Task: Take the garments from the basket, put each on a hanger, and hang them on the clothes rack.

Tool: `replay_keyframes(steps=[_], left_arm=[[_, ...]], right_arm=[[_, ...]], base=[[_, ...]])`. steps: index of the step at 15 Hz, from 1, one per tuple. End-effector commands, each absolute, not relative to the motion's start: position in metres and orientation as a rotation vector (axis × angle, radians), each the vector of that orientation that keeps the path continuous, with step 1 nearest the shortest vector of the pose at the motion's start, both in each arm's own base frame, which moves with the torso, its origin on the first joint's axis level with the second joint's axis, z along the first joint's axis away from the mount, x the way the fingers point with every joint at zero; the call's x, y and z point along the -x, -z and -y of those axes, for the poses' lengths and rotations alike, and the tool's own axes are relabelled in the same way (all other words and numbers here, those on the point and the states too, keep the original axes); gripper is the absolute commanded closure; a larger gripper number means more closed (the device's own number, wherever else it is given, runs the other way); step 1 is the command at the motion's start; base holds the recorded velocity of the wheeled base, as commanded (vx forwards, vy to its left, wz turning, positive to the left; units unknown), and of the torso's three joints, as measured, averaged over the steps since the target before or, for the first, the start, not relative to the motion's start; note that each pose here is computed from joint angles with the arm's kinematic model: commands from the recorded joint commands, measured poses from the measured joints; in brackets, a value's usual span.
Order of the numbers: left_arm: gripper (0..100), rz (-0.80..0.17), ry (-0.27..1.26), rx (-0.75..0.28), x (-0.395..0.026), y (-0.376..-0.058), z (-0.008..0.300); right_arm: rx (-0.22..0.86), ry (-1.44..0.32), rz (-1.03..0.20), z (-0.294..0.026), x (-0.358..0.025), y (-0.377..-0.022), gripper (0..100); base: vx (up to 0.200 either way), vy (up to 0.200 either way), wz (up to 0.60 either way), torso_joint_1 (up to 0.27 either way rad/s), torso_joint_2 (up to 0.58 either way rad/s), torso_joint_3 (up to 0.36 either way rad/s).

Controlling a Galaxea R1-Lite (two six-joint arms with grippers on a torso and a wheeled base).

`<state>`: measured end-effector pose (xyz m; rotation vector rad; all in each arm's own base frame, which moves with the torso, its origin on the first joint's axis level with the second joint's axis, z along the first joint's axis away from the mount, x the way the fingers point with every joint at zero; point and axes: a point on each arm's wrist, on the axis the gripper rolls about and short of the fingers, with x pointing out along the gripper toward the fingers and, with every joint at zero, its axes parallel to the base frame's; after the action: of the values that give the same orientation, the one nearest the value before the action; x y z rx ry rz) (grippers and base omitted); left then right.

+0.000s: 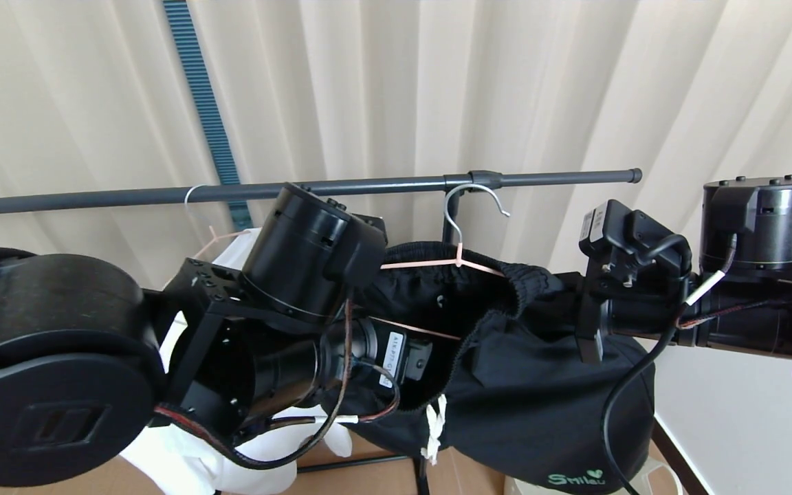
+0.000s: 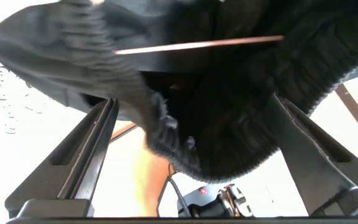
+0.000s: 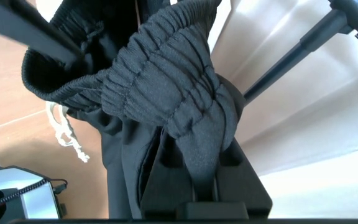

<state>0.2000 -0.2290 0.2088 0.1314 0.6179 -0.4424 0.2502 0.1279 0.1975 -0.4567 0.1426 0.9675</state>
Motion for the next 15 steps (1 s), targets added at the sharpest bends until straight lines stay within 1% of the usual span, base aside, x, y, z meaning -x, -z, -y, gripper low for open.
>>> replay_keyframes(steps=[1,3,4,7,9,10,12,15], left_arm=[[0,-0.588,0.449,-0.110,-0.190,-0.221,0.216],[0,-0.586,0.455,-0.128,-0.184,-0.221,0.209],[0,-0.580,0.471,-0.157,-0.178,-0.222,0.200],[0,-0.561,0.510,-0.135,-0.172,-0.232,0.186],[0,-0.529,0.536,-0.163,-0.165,-0.237,0.169],[0,-0.529,0.536,-0.163,-0.165,-0.237,0.169],[0,-0.468,0.668,-0.155,-0.152,-0.253,0.143],[0,-0.413,0.778,-0.183,-0.157,-0.261,0.120]], right_arm=[[0.447,-0.976,-0.143,-0.128,-0.251,-0.198,100],[0.432,-0.992,-0.141,-0.126,-0.252,-0.198,100],[0.426,-0.995,-0.141,-0.124,-0.253,-0.198,100],[0.406,-1.027,-0.143,-0.120,-0.258,-0.196,100],[0.371,-1.093,-0.133,-0.112,-0.262,-0.194,100],[0.371,-1.093,-0.133,-0.112,-0.262,-0.194,100],[0.332,-1.177,-0.113,-0.104,-0.264,-0.193,100],[0.292,-1.274,-0.088,-0.100,-0.263,-0.193,100]], base=[[0.000,0.000,0.00,0.000,0.00,0.000],[0.000,0.000,0.00,0.000,0.00,0.000],[0.000,0.000,0.00,0.000,0.00,0.000],[0.000,0.000,0.00,0.000,0.00,0.000],[0.000,0.000,0.00,0.000,0.00,0.000],[0.000,0.000,0.00,0.000,0.00,0.000],[0.000,0.000,0.00,0.000,0.00,0.000],[0.000,0.000,0.00,0.000,0.00,0.000]])
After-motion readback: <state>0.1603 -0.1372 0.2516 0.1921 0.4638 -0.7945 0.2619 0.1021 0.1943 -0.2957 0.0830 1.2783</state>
